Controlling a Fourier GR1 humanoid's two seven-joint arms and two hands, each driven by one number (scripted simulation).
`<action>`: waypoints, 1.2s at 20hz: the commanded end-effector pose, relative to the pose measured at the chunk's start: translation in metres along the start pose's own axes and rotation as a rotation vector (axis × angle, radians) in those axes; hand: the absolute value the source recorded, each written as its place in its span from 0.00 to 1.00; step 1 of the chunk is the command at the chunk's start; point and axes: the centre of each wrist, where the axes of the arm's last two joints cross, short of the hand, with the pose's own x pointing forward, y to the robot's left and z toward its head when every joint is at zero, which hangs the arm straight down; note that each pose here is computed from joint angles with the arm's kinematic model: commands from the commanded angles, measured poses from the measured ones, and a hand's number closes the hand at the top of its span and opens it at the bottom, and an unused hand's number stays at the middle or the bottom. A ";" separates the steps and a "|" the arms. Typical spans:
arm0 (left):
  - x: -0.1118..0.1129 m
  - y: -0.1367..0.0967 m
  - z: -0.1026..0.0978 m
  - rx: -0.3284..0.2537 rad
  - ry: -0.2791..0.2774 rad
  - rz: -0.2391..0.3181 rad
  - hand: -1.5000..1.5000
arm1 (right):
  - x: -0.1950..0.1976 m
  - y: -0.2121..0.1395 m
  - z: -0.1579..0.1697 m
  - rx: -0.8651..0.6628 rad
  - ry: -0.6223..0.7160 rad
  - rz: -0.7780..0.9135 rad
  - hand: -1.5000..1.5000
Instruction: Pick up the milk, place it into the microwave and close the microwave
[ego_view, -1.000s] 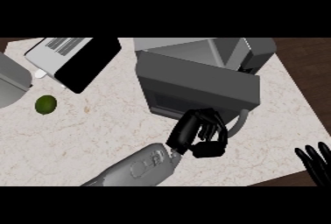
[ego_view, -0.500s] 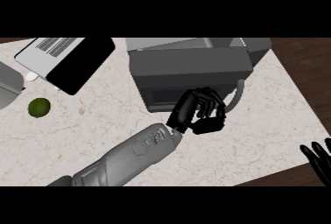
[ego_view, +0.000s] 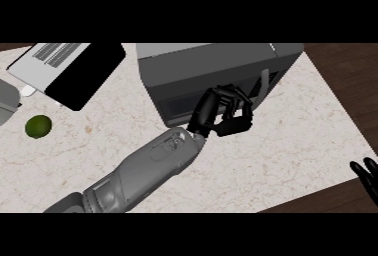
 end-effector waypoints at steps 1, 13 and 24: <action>0.007 0.008 -0.015 0.049 -0.003 0.021 1.00 | 0.005 0.000 -0.006 0.021 -0.022 -0.008 0.00; 0.000 0.017 -0.015 0.160 -0.020 0.072 1.00 | 0.009 -0.001 -0.012 0.077 -0.019 -0.035 0.00; -0.007 0.019 -0.014 0.200 -0.049 0.080 1.00 | 0.020 0.004 -0.020 0.164 -0.041 -0.059 0.00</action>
